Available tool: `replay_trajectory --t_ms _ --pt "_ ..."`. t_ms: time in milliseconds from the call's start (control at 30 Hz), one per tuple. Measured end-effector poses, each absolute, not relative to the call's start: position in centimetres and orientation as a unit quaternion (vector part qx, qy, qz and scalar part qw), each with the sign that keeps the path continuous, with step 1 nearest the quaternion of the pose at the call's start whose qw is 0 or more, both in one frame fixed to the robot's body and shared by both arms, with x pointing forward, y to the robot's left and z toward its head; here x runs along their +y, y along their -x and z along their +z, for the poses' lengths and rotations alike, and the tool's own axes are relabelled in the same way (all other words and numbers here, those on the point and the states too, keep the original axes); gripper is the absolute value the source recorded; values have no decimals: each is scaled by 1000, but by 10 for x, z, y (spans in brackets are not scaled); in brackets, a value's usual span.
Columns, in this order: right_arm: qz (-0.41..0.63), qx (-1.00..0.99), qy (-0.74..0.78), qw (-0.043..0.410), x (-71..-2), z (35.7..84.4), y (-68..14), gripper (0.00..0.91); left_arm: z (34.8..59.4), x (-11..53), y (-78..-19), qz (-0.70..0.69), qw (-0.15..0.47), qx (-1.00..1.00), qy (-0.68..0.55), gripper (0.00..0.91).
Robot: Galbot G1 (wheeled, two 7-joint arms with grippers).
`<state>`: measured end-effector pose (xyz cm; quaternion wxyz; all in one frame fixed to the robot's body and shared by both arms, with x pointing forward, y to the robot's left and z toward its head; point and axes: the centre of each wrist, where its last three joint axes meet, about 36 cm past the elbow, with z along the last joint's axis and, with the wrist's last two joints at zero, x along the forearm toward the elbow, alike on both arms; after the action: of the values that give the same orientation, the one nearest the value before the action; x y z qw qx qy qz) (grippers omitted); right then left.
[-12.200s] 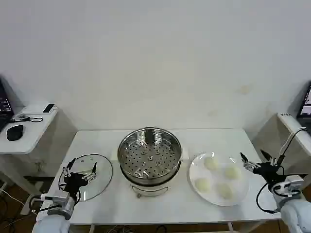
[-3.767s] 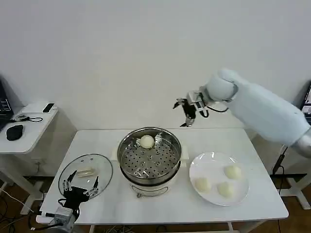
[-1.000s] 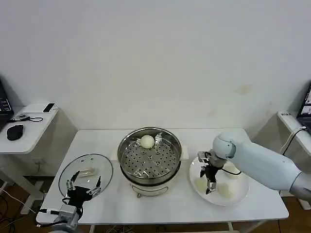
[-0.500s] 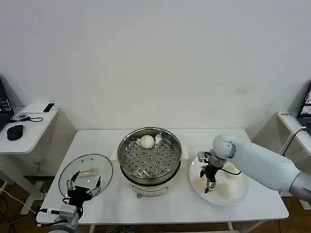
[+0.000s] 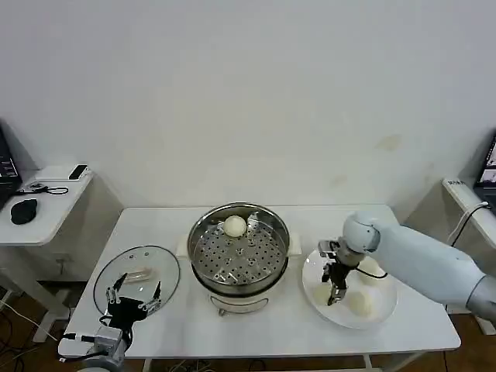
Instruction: Take steamed baozi put them in steamer then cover it.
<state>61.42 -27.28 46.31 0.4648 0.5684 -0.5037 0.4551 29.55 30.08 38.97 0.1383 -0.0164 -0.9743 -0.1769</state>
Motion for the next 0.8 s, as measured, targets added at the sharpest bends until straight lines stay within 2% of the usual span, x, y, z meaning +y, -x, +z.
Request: replay_trajectory --t_ms 200,400,800 --pt "461 -514 -559 460 -281 491 -620 675 391 299 -298 -170 133 -976 15 907" --pt "473 -528 -544 449 -291 541 -633 675 391 298 -297 -171 134 -976 12 907" --pt "512 -568 -514 389 -258 687 -673 675 395 299 -295 -177 128 -976 11 907"
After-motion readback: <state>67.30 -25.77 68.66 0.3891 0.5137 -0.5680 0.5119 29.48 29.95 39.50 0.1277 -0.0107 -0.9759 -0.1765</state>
